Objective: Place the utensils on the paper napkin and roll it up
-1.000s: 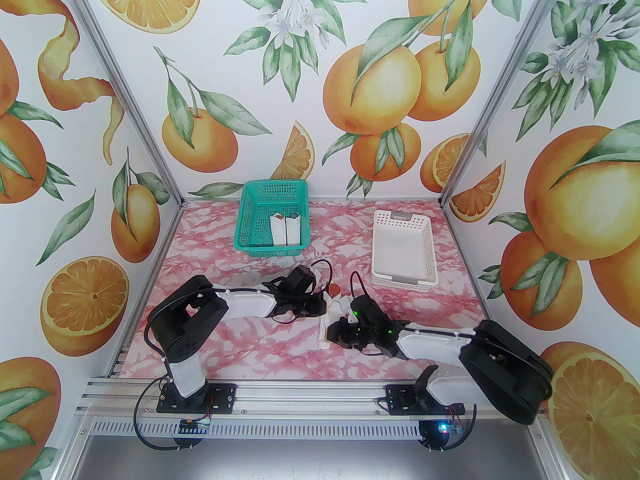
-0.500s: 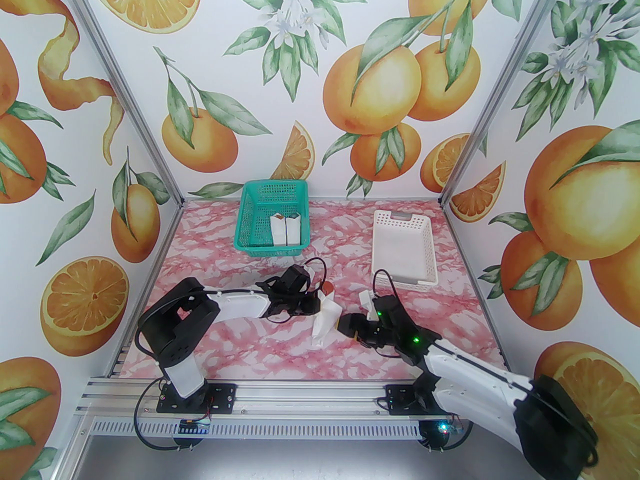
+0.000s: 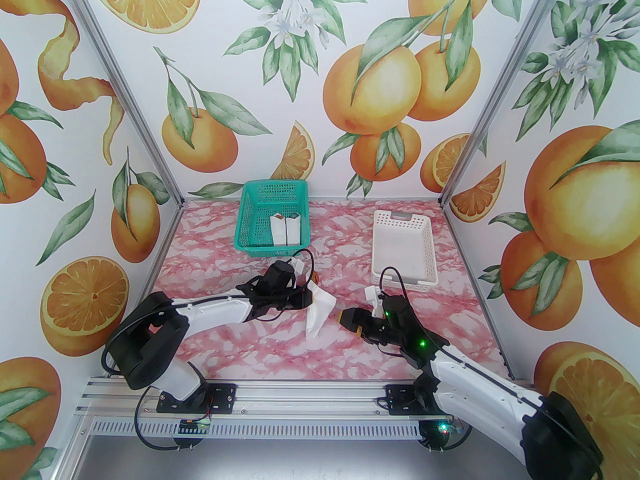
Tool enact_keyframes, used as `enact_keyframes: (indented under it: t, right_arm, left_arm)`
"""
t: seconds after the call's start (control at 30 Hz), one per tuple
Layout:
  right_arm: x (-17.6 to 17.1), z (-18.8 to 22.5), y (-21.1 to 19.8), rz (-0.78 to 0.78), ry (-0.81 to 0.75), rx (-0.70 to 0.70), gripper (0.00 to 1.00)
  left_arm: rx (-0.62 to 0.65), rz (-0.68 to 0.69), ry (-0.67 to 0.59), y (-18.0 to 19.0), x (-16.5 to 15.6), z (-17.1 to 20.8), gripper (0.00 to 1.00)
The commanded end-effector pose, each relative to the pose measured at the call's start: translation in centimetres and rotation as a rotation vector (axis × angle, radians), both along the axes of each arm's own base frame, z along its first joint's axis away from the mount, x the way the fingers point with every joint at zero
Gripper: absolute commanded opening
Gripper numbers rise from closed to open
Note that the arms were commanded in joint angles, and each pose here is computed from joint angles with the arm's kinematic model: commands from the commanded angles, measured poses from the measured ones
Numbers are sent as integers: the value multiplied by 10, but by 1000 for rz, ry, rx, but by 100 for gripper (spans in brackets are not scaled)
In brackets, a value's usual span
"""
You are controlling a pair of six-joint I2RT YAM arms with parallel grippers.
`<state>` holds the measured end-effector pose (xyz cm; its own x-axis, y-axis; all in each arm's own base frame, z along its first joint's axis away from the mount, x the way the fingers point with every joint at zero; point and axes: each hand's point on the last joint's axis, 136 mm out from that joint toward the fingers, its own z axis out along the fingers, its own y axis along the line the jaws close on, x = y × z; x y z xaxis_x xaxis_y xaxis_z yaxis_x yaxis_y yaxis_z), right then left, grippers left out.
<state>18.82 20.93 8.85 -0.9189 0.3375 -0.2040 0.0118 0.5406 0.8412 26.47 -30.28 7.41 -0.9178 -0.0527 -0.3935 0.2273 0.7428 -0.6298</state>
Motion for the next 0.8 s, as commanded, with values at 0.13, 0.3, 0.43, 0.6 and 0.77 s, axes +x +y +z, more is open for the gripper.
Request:
enact_keyframes:
  t: [0.13, 0.3, 0.43, 0.6, 0.77]
  right_arm:
    - [13, 17, 6, -15, -68, 66, 74]
    - [16, 20, 16, 22, -73, 90, 85]
    - [19, 17, 24, 44, -83, 98, 95]
    - [20, 18, 41, 84, -109, 111, 99]
    - [22, 26, 55, 106, -155, 154, 100]
  left_arm:
    - [-37, -8, -44, 3, 3, 12, 0]
    - [-75, -10, -29, -2, 4, 11, 0]
    - [-100, -19, -31, -6, 4, 16, 0]
    - [-124, -27, -28, -9, 2, 21, 0]
    - [-157, -35, -30, -12, 1, 30, 0]
